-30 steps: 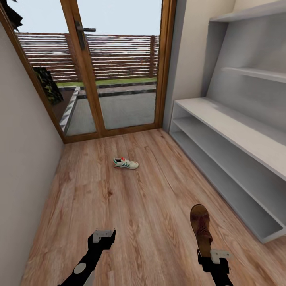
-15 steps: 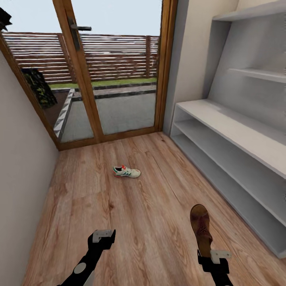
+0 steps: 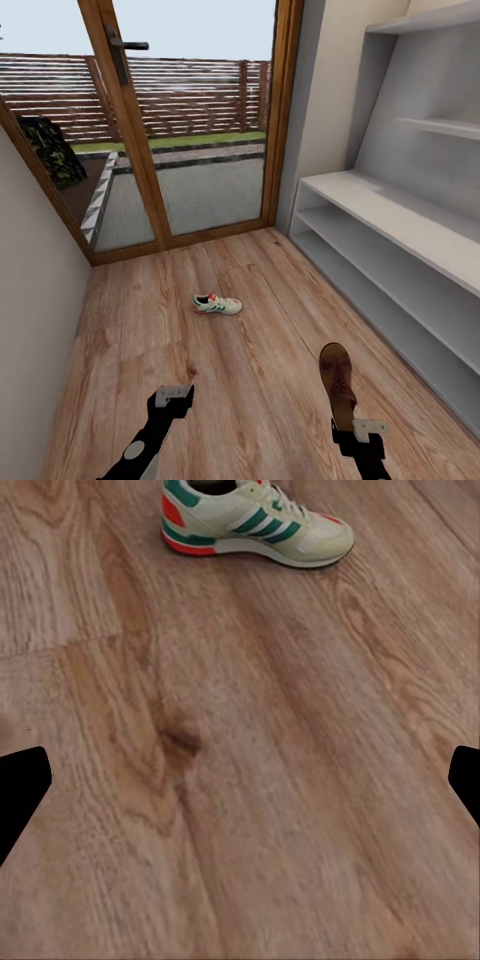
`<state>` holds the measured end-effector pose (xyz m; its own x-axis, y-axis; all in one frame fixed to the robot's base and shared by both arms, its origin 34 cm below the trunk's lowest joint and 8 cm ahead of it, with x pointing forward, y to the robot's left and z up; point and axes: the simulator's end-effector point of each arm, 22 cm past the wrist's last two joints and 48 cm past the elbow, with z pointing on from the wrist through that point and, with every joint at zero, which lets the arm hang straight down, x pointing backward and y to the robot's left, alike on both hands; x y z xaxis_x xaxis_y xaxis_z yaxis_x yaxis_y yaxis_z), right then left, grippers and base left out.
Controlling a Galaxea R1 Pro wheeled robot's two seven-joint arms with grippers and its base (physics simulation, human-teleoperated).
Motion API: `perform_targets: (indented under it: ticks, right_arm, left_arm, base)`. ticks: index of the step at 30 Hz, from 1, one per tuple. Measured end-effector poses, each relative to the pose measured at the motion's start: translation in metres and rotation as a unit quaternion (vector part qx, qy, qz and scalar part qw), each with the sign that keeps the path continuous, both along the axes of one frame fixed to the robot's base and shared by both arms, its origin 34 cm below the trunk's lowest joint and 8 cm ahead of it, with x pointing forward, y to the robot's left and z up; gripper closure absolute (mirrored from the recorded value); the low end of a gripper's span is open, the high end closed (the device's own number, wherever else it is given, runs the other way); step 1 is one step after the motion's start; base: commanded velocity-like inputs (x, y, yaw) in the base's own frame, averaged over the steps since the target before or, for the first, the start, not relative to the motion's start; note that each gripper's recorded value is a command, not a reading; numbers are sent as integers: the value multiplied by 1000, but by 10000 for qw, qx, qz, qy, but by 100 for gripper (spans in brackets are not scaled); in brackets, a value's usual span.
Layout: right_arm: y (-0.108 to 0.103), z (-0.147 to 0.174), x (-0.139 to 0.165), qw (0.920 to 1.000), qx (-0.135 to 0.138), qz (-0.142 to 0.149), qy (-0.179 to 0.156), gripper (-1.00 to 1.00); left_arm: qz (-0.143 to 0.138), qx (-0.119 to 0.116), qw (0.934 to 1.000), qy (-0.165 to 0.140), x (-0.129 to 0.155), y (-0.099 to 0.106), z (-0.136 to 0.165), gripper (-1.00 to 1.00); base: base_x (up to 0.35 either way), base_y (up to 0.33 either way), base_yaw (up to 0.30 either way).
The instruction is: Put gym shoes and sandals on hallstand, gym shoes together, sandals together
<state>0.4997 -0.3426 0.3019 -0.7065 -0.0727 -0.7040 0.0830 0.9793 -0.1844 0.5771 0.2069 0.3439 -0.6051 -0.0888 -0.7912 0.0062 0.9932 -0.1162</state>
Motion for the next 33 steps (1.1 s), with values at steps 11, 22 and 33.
perform_targets:
  ticks: [11, 22, 33]
  right_arm:
    - [0, 0, 0, 10000, -1, -1, 5, 100]
    - [0, 0, 0, 10000, -1, -3, 5, 100]
    - [0, 0, 0, 10000, -3, 0, 5, 100]
  left_arm:
    - [-1, -1, 10000, -5, 0, 0, 0, -100]
    - [172, -22, 9998, -10, 2, 11, 0, -100]
    - [178, -30, 9998, -25, 3, 12, 1, -100]
  base:
    - [311, 167, 0]
    - [309, 184, -59]
    - [220, 217, -269]
